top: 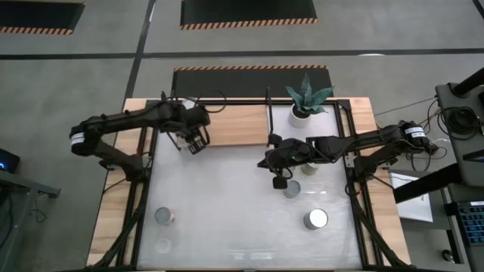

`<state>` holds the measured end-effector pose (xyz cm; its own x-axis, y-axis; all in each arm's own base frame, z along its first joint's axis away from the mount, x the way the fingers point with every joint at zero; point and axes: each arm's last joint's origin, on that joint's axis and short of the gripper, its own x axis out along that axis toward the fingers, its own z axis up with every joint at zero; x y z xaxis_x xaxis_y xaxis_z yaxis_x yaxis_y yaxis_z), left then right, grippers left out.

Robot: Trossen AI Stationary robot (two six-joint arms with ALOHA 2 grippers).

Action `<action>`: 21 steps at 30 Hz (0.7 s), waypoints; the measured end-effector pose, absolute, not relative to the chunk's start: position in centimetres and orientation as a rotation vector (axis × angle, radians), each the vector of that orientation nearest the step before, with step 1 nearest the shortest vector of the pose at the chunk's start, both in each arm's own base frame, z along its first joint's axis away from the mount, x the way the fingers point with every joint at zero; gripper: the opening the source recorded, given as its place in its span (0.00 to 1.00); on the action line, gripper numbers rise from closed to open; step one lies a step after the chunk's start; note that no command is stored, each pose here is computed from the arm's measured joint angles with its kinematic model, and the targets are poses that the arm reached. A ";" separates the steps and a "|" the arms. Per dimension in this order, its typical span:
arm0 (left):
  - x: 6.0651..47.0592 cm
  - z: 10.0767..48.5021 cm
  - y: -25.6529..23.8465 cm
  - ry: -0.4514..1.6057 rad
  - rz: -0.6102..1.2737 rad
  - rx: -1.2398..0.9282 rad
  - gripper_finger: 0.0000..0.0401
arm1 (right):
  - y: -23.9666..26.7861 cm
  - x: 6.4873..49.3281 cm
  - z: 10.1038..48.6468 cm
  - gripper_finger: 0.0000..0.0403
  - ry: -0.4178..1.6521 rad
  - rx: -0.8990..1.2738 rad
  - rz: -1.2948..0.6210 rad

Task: Pick and place cans onto a shelf
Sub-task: Put the canned peas on the shelf

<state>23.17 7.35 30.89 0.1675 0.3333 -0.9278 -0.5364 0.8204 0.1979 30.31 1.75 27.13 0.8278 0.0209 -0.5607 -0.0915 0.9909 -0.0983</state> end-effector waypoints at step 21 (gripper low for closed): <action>21.6 27.4 8.3 1.299 0.750 -0.277 0.00 | 1.8 30.3 27.2 0.03 0.586 -0.126 0.061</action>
